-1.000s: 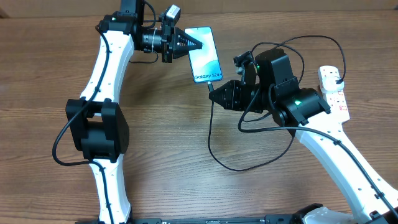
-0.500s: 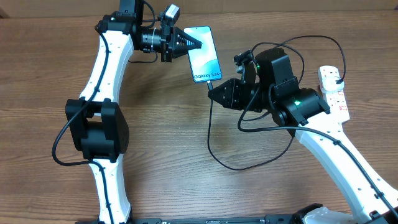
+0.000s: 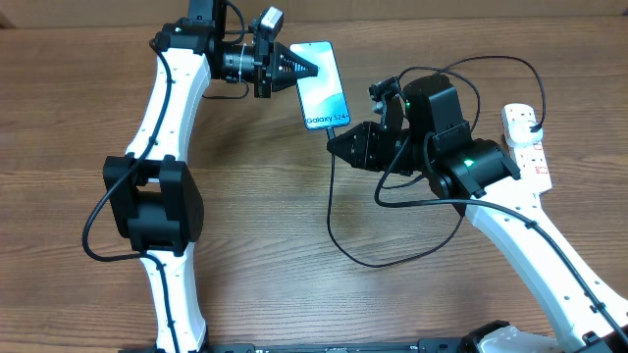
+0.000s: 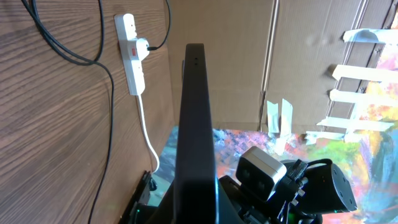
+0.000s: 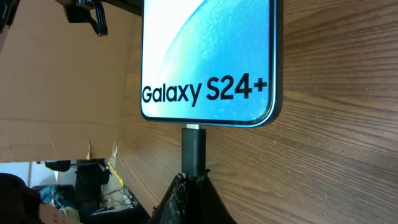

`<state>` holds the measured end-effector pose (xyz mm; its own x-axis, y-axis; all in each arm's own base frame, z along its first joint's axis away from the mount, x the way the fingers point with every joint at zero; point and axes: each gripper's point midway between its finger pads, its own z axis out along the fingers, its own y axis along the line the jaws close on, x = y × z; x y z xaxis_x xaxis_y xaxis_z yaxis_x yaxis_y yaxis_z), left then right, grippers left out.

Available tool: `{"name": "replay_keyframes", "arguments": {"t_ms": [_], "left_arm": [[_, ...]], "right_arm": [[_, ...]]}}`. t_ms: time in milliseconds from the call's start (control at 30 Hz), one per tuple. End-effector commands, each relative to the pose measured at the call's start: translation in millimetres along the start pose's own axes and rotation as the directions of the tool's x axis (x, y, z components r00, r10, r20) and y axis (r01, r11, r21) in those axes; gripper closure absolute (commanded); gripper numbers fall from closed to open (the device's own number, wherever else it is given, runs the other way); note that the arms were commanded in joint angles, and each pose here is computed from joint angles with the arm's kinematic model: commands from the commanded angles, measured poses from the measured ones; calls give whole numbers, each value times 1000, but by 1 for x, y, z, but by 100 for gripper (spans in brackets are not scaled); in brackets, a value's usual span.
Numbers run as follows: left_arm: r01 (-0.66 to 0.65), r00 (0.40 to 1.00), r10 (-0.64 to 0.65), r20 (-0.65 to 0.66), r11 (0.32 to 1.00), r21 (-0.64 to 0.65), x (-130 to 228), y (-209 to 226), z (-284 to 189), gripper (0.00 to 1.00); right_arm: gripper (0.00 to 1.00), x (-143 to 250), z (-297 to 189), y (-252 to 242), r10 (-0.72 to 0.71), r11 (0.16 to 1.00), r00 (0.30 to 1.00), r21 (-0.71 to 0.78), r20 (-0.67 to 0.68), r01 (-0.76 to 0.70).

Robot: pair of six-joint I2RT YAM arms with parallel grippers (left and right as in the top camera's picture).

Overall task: Plug charger to phone and switch on socket
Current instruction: 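Push the connector up into the phone's bottom port with the right gripper, then lower the plugged phone flat onto the table with the left gripper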

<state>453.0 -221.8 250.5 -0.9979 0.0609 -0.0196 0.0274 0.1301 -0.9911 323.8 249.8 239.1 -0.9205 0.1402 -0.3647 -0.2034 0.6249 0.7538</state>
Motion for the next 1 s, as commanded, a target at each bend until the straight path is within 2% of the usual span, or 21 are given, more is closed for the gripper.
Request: {"name": "replay_keyframes", "arguments": {"t_ms": [0,333,667,800,967], "left_arm": [[-42,996,48,-77,995,86,17,-23,21,96],[-44,997,48,-68,997,66,15,-20,20,96],[-48,999,47,-20,997,-67,6,3,19,96],[-48,999,49,5,989,-141,1,15,18,96],[-37,998,49,42,966,-257,-6,35,14,96]], "right_arm": [[96,-30,-11,-8,-22,998,991,58,132,15],[96,-27,0,-20,6,997,995,73,97,-13],[63,-19,0,-28,13,995,998,102,65,-20],[57,-15,-1,-39,34,987,998,153,61,-43],[54,-12,-2,-45,35,982,998,183,56,-45]]}}
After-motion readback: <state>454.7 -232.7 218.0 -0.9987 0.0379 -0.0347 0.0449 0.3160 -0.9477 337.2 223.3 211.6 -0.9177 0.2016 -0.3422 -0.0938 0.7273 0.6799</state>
